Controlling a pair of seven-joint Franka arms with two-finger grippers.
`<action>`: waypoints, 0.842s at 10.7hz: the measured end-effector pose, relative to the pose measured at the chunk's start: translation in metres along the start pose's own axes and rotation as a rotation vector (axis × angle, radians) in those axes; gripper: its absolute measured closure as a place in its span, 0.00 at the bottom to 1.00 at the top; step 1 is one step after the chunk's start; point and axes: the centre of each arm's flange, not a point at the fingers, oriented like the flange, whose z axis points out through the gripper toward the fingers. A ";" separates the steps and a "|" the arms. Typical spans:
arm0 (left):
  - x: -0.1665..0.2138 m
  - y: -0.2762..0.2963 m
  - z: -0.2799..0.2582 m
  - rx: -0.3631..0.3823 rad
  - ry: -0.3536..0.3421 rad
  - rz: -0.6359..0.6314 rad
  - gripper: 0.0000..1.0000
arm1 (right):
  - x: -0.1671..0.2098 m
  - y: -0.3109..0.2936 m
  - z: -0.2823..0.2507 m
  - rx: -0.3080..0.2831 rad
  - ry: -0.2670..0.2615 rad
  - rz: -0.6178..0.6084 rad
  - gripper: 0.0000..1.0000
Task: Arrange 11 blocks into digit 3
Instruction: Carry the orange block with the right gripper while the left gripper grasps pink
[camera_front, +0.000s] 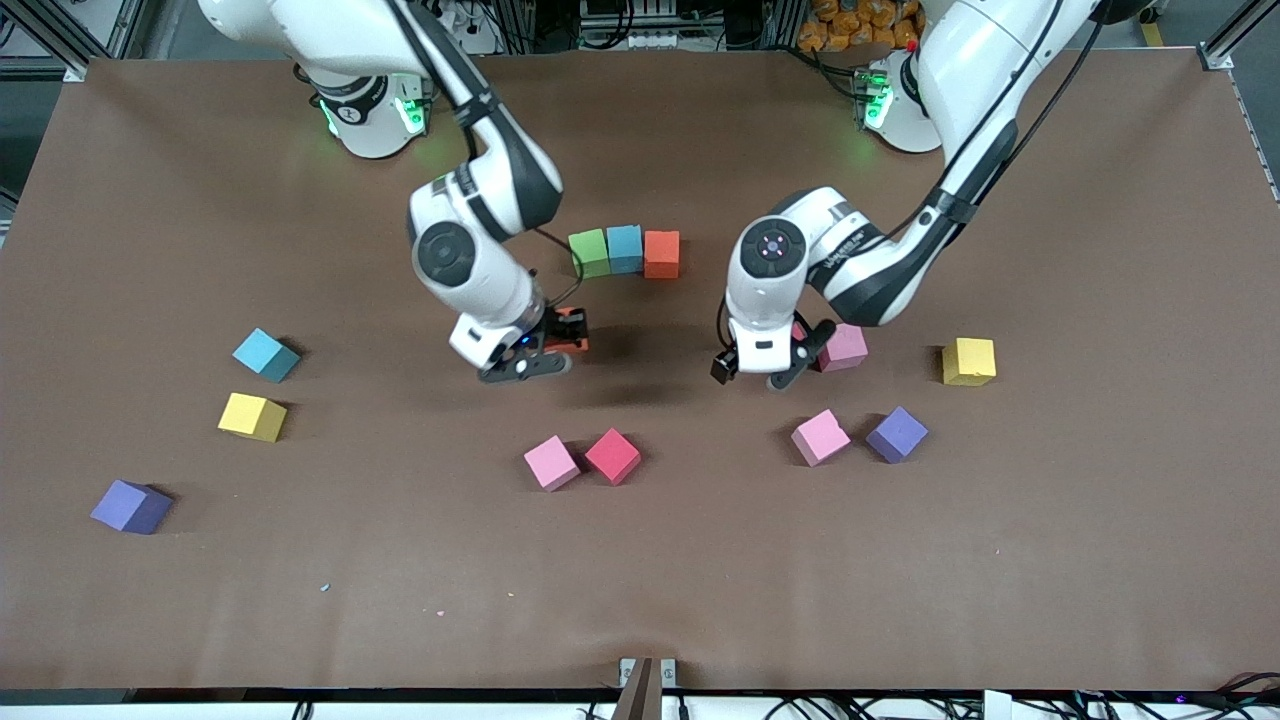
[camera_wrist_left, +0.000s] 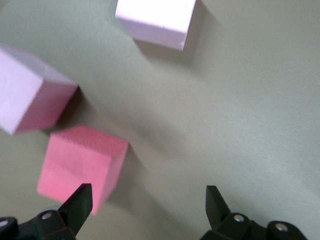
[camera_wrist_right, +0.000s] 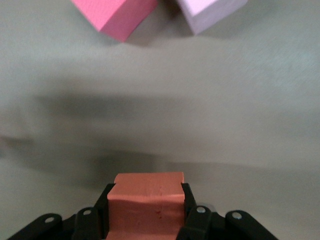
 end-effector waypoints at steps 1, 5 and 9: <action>0.015 -0.006 0.005 0.017 -0.004 0.070 0.00 | -0.014 -0.009 0.010 -0.009 0.008 0.010 0.44; 0.020 -0.022 0.031 0.066 -0.037 0.189 0.00 | -0.049 -0.024 0.031 -0.036 0.022 0.010 0.44; 0.015 -0.022 0.036 0.073 -0.047 0.225 0.00 | -0.081 -0.023 0.053 -0.047 0.053 -0.004 0.44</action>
